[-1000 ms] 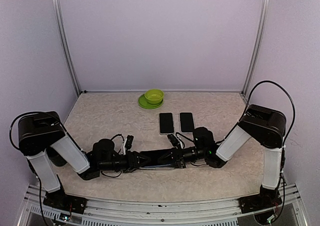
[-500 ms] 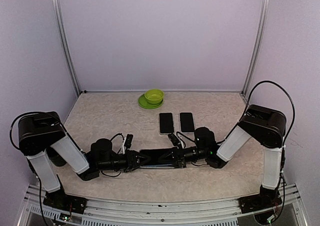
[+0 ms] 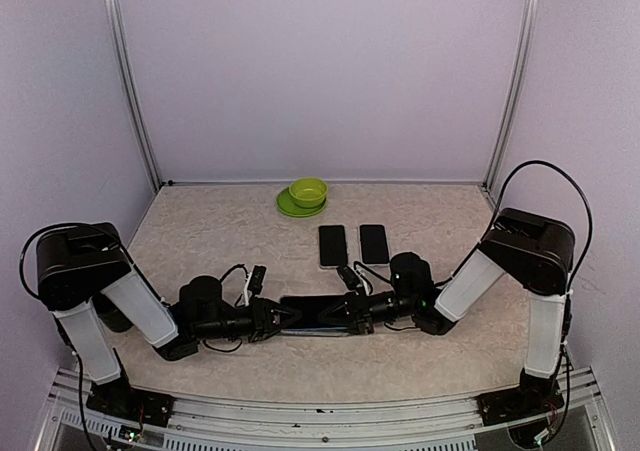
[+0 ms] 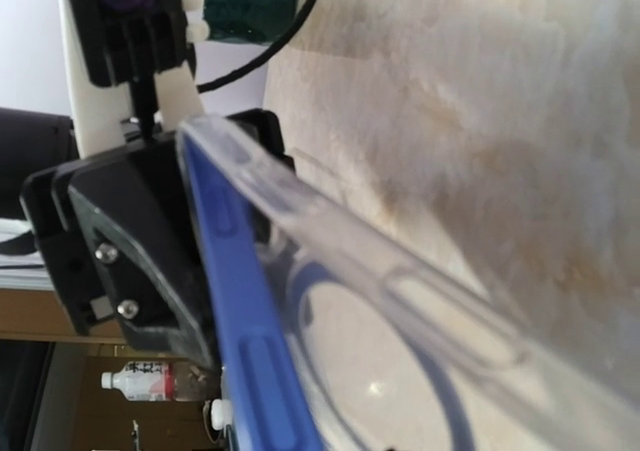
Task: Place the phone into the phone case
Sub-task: Install the phone on the phone case.
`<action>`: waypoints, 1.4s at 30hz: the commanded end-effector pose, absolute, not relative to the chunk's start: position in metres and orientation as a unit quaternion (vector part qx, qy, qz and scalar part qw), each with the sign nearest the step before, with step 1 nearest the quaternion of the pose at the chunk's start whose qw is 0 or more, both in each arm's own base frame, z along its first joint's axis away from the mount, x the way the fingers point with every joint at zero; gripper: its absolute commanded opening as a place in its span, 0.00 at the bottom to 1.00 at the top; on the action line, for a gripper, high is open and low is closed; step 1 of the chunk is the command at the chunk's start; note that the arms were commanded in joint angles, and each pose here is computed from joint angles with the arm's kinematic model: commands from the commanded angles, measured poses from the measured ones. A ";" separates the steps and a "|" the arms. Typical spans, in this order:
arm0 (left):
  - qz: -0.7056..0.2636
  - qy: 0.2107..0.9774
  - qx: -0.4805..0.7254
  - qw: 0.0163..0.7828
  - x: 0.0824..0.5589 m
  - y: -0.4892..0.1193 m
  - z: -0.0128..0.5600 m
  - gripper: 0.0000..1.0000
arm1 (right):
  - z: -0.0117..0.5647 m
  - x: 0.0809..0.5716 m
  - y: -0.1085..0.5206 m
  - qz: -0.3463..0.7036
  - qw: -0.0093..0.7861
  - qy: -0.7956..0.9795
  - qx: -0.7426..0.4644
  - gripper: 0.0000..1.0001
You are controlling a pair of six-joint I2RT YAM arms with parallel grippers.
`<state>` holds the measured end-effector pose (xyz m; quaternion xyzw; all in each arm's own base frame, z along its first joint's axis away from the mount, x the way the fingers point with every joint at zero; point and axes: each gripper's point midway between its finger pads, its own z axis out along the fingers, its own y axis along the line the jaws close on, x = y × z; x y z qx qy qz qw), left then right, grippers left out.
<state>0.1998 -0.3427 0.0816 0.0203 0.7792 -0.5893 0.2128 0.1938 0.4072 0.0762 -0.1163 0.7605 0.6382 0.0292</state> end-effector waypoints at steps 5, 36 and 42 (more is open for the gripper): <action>-0.609 0.750 0.036 0.254 0.206 -0.340 0.108 0.03 | 0.071 0.194 0.399 0.615 0.021 0.781 -0.106 0.32; -0.551 0.766 0.067 0.324 0.213 -0.318 0.133 0.00 | 0.123 0.202 0.360 0.539 0.124 0.817 -0.162 0.38; -0.556 0.754 0.084 0.339 0.208 -0.317 0.150 0.00 | 0.150 0.203 0.348 0.521 0.177 0.813 -0.188 0.51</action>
